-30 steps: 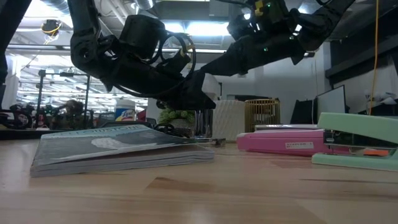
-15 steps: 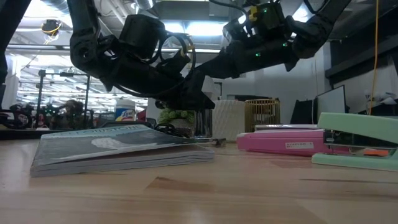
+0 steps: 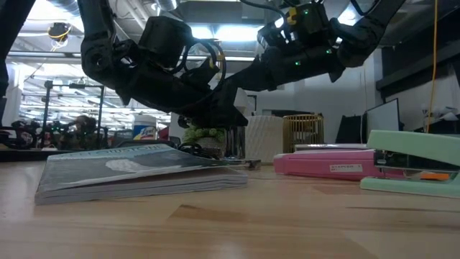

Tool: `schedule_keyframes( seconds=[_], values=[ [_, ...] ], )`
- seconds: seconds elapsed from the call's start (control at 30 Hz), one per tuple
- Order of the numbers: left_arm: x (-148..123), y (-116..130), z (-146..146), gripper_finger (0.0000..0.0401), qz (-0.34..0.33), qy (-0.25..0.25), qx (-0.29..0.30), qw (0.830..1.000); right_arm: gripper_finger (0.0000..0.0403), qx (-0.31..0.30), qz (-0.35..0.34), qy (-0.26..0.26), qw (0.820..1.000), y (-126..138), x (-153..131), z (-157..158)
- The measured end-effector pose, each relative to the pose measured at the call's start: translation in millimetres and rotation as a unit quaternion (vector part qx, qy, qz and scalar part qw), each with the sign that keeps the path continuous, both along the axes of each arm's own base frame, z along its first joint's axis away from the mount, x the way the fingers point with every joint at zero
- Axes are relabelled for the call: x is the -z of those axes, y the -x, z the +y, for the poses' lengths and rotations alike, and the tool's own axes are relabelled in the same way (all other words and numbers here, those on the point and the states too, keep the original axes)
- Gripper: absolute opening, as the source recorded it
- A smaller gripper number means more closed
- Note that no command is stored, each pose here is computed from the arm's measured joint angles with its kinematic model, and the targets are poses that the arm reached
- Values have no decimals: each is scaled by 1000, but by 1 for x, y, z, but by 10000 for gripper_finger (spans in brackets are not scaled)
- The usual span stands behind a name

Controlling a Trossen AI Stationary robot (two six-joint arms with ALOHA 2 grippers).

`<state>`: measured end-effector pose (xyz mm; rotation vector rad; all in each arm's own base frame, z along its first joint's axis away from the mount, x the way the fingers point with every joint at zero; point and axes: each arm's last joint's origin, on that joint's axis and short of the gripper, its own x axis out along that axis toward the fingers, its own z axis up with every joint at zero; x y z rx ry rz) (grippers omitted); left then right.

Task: Screw lightbulb
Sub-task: Insert the lightbulb into the lamp

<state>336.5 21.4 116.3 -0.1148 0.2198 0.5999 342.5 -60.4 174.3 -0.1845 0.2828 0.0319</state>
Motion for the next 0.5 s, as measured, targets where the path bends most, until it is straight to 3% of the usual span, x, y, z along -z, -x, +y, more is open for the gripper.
schedule_keyframes(
  seconds=[0.5],
  values=[
    [2, 1, 7, 169, 7, 12, -9, 1000, 184, -3, 0, -1, 1000, 0, 0, 0]
  ],
)
